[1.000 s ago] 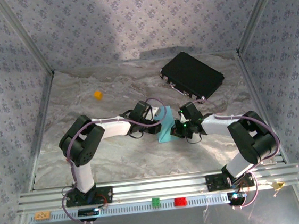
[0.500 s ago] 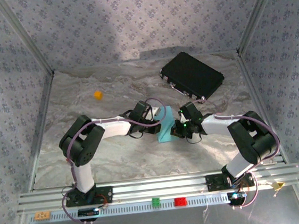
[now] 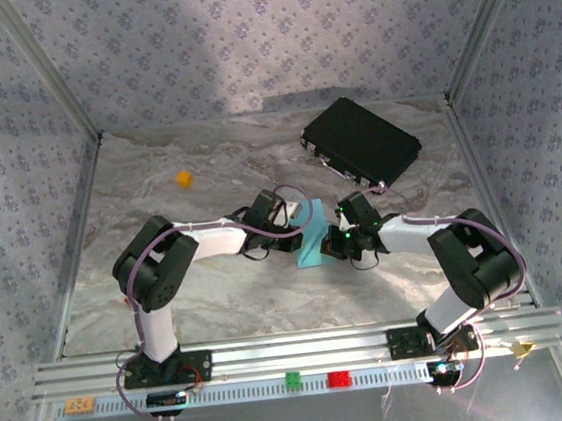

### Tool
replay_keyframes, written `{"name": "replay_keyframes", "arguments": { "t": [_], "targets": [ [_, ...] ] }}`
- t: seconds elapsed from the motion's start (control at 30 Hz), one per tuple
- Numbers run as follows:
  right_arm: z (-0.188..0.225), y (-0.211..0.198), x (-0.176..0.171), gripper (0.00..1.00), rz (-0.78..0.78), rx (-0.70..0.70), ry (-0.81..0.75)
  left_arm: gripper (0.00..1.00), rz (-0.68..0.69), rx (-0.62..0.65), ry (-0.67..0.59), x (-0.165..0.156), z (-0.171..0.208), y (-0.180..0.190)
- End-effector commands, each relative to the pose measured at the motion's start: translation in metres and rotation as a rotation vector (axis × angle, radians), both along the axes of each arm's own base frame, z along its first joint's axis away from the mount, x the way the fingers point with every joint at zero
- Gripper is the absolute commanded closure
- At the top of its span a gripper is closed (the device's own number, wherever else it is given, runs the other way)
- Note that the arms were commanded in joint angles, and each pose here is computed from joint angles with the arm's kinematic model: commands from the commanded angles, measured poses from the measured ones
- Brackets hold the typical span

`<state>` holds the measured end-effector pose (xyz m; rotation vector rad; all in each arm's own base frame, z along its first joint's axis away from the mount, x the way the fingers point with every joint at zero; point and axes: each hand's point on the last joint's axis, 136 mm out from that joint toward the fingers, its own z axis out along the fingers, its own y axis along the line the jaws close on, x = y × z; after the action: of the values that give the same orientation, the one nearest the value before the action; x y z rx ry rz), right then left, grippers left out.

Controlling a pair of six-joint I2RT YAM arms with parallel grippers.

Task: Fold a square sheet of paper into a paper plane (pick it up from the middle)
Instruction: Fold the triangle a second time at the center of the table.

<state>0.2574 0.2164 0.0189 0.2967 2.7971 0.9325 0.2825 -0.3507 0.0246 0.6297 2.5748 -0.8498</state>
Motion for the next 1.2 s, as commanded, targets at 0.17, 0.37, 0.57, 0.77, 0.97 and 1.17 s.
{"name": "replay_keyframes", "arguments": {
  "t": [0.17, 0.37, 0.57, 0.77, 0.97, 1.17],
  "targets": [
    [-0.013, -0.016, -0.014, 0.96, -0.013, -0.07, 0.054, 1.0, 0.008, 0.025, 0.014, 0.003, -0.006, 0.004],
    [-0.009, -0.014, -0.01, 0.95, -0.014, -0.054, 0.036, 1.0, 0.006, 0.025, 0.023, 0.002, -0.008, 0.005],
    [0.019, -0.005, 0.006, 0.94, -0.031, 0.034, -0.047, 1.0, 0.007, 0.03, 0.035, 0.0, -0.011, 0.006],
    [0.043, 0.01, 0.026, 0.97, -0.048, 0.154, -0.106, 1.0, 0.007, 0.03, 0.033, -0.001, -0.011, 0.007],
    [0.043, 0.028, 0.037, 0.98, -0.04, 0.207, -0.096, 1.0, 0.004, 0.026, 0.035, -0.001, -0.011, 0.006],
    [0.041, 0.036, 0.044, 0.98, -0.036, 0.218, -0.092, 1.0, 0.0, 0.018, 0.04, -0.002, -0.011, 0.005]
  ]
}}
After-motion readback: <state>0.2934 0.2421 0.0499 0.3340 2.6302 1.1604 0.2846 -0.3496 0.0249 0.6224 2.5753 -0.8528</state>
